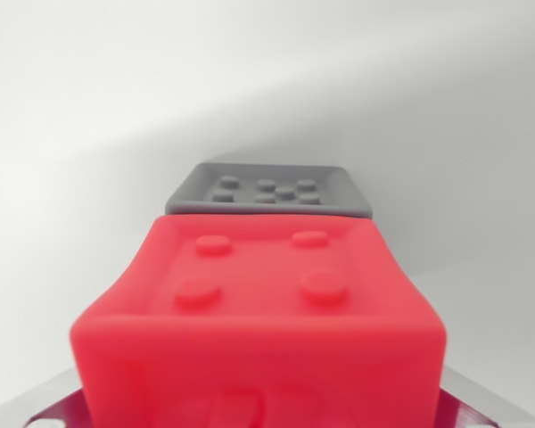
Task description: Destack cube
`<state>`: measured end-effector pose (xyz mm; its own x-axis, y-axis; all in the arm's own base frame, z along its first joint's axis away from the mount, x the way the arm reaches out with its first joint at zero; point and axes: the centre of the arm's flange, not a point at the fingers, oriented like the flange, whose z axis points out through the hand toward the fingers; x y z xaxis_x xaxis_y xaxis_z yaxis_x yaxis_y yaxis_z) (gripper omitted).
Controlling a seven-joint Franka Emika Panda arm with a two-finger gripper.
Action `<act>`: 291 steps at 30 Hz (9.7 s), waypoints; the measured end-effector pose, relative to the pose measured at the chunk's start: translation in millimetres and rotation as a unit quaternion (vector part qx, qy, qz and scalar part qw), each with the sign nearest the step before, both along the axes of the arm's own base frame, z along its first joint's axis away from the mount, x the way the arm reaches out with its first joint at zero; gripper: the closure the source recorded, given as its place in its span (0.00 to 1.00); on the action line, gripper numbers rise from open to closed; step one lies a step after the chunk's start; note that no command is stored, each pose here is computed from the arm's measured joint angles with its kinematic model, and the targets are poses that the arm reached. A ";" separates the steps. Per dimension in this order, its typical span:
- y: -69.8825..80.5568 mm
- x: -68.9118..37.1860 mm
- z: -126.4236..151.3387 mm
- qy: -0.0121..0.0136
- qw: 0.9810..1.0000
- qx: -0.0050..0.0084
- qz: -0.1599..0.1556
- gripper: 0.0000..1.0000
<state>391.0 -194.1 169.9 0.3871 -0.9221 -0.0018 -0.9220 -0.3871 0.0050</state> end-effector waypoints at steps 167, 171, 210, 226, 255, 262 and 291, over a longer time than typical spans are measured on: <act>134.4 130.7 50.0 -0.001 0.944 0.003 0.330 1.00; 139.0 134.9 47.2 -0.001 0.940 0.003 0.340 1.00; 152.7 147.4 -33.6 0.001 0.928 0.001 0.374 1.00; 152.7 147.1 -53.4 0.001 0.928 0.001 0.374 1.00; 152.6 147.4 -54.4 0.000 0.928 0.001 0.374 0.00; 152.6 147.4 -54.4 0.000 0.928 0.001 0.374 0.00; 152.5 148.4 1.1 -0.002 0.928 0.001 0.373 0.00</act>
<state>539.4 -41.6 171.0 0.9177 -0.3973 -0.0002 -0.3973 -0.9177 -0.0004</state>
